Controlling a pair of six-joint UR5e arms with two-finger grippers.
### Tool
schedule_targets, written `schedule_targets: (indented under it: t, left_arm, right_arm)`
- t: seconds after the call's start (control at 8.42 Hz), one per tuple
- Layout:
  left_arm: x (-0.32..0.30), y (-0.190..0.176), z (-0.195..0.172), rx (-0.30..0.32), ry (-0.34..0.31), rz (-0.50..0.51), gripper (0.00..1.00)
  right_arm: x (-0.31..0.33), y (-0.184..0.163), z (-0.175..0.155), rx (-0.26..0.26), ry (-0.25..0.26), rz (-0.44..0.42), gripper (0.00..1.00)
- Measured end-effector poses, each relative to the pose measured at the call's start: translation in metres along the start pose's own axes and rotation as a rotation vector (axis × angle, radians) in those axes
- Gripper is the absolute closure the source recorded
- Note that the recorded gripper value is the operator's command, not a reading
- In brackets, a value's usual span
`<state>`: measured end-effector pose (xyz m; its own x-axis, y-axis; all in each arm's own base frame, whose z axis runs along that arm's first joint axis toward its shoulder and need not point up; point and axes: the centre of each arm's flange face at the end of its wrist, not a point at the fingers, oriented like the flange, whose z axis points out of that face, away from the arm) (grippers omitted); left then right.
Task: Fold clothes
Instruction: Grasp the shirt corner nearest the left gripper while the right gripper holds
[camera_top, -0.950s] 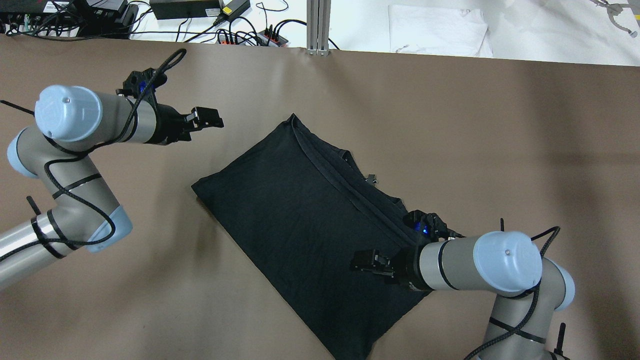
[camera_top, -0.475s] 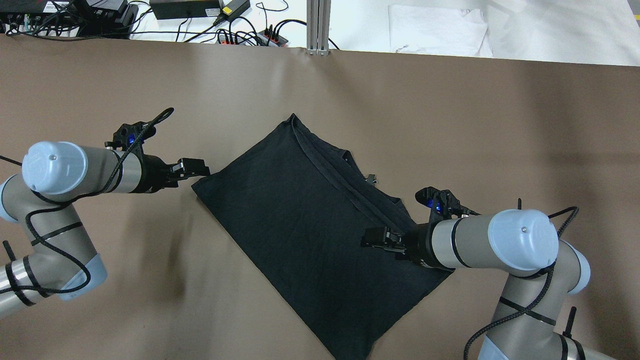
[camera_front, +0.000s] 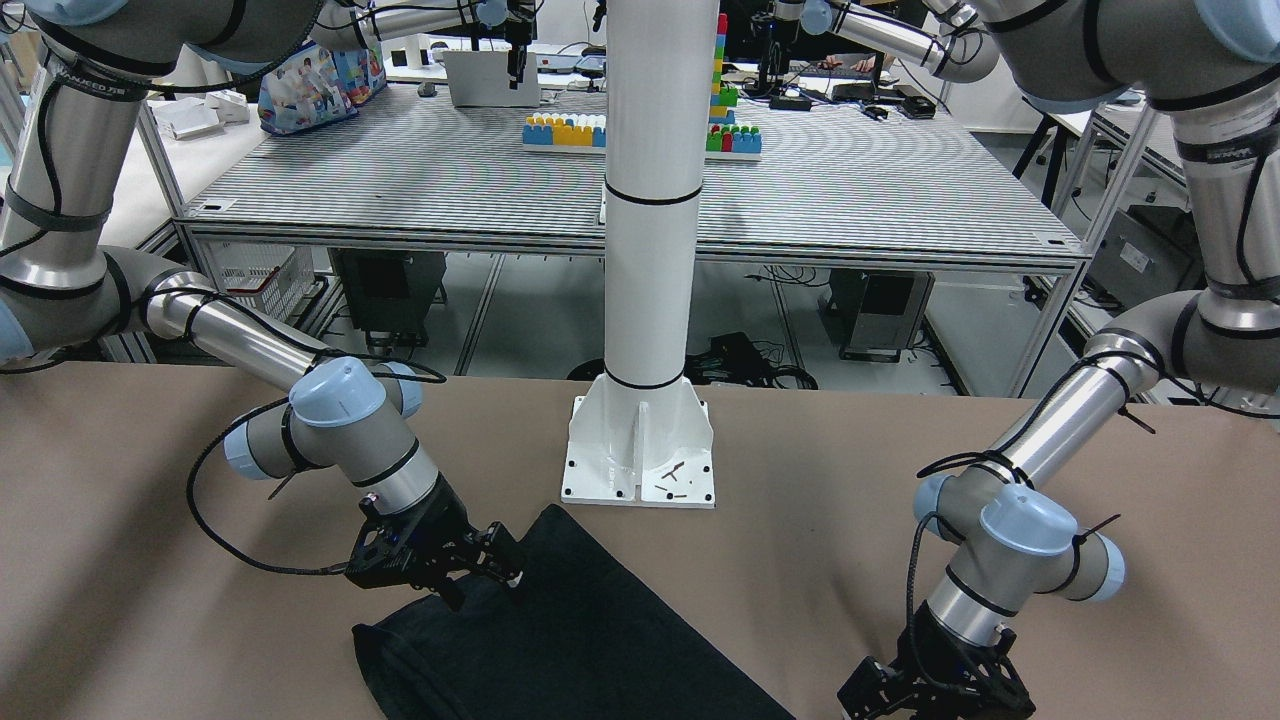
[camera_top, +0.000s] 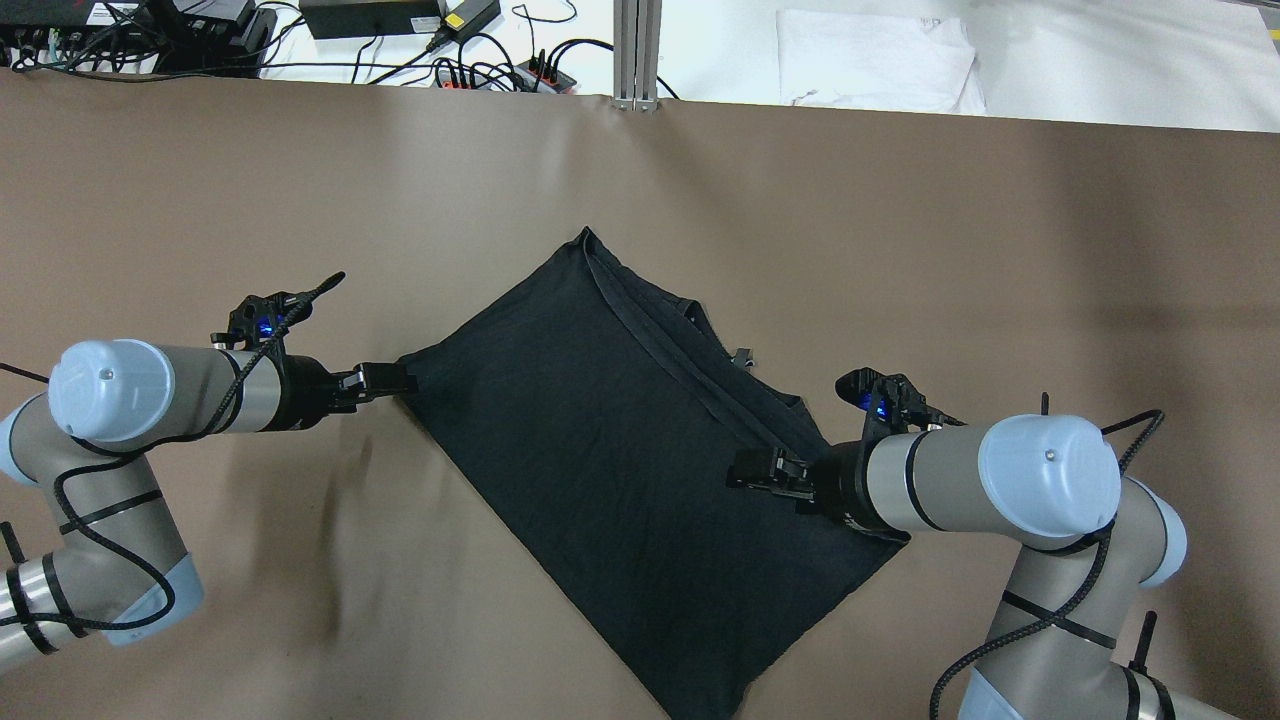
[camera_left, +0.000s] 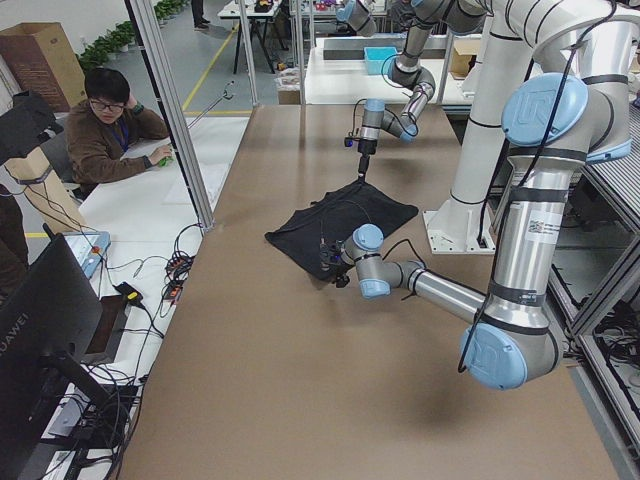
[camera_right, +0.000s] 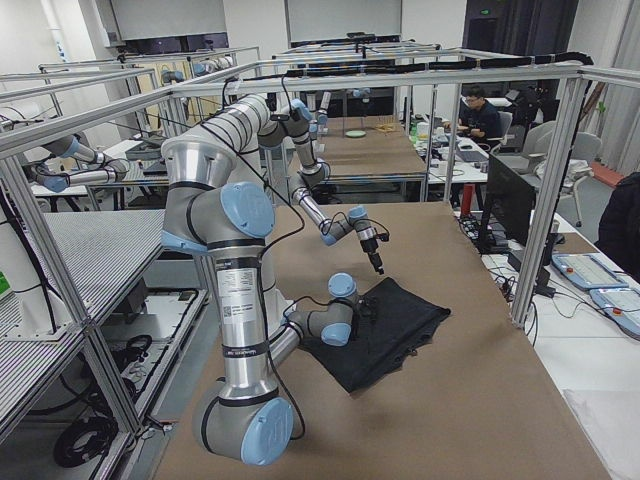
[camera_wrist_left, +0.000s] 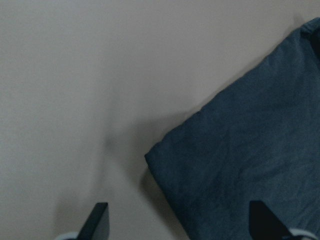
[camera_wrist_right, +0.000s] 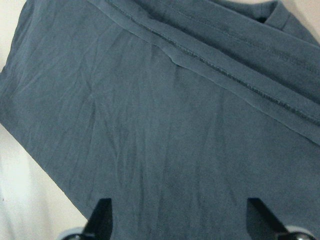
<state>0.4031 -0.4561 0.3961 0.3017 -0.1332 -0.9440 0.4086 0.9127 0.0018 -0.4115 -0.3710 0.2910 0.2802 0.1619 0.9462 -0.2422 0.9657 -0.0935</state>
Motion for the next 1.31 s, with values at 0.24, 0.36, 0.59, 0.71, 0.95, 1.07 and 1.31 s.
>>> schedule_targets:
  t: [0.24,0.36,0.59,0.71,0.95,1.07,1.31]
  left_arm:
    - [0.008,0.005,0.018,0.003,-0.004,0.007,0.00]
    - [0.008,0.005,0.028,0.002,-0.012,0.013,0.00]
    - [0.008,0.003,0.039,0.004,-0.023,0.020,0.00]
    - [0.008,0.002,0.042,0.005,-0.026,0.021,0.14]
    - [0.013,0.001,0.044,0.006,-0.022,0.021,0.87]
    - [0.016,0.001,0.045,0.007,-0.017,0.017,1.00]
    - [0.020,-0.001,0.044,0.006,-0.012,0.009,1.00]
  right_arm:
    - [0.003,0.000,0.000,0.003,0.007,0.003,0.06]
    - [0.004,-0.001,0.000,0.003,0.010,0.004,0.06]
    - [0.007,-0.001,0.001,0.004,0.016,0.008,0.06]
    - [0.008,-0.001,0.001,0.005,0.018,0.009,0.06]
    - [0.009,-0.001,0.001,0.009,0.019,0.011,0.06]
    - [0.009,-0.002,0.001,0.014,0.020,0.011,0.06]
    - [0.010,-0.002,0.001,0.019,0.021,0.011,0.06]
